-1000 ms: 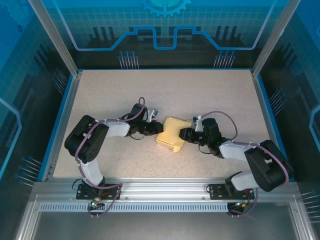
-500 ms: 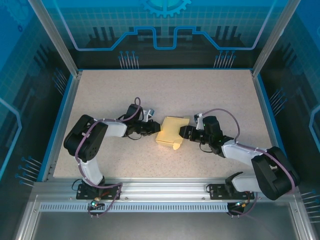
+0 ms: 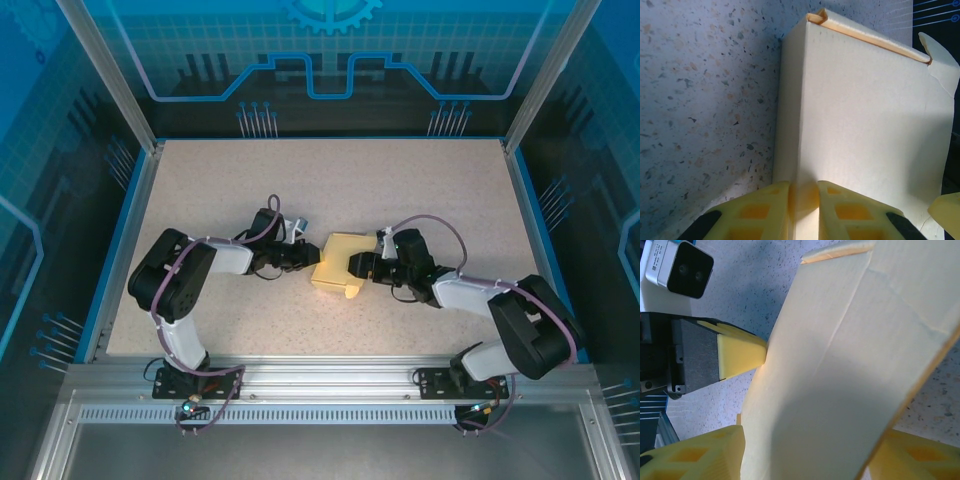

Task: Fold the paper box

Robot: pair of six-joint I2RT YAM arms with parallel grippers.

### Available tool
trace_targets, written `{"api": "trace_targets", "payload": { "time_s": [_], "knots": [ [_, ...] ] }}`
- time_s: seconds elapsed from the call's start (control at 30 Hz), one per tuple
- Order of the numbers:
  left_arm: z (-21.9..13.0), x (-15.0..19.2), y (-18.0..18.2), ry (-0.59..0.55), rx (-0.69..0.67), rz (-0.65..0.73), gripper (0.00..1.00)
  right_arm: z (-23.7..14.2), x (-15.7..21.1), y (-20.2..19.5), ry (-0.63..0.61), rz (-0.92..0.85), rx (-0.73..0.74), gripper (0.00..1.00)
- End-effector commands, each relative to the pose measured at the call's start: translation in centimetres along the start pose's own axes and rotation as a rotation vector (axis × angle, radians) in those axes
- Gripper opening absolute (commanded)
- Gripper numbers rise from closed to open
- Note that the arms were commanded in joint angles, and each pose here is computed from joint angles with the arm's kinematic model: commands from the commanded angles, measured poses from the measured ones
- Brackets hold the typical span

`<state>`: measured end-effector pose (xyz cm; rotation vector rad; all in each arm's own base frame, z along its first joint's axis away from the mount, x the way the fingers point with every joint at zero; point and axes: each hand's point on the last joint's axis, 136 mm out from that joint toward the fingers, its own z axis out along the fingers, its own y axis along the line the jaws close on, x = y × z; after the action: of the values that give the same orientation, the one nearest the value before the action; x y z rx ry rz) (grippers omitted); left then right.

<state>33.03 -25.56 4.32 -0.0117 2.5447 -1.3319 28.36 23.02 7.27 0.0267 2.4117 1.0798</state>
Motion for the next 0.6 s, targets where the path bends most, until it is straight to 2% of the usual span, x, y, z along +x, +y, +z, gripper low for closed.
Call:
{"api": "trace_targets", "payload": {
  "time_s": [0.0, 0.13, 0.37, 0.57],
  "knots": [
    [0.3, 2.5, 3.7, 0.055, -0.097, -0.107, 0.19, 0.3, -0.4, 1.4, 0.001, -0.016, -0.037, 0.66],
    [0.2, 2.4, 3.9, 0.049, -0.097, -0.111, 0.18, -0.2, -0.5, 1.1, -0.019, -0.029, -0.010, 0.66],
    [0.0, 2.3, 4.5, 0.045, -0.102, -0.126, 0.16, -1.2, -0.7, 2.4, -0.043, -0.083, -0.047, 0.62],
    [0.0, 2.2, 4.5, 0.042, -0.100, -0.124, 0.16, -1.4, -0.9, 3.1, -0.046, -0.093, -0.061, 0.49]
  ]
}}
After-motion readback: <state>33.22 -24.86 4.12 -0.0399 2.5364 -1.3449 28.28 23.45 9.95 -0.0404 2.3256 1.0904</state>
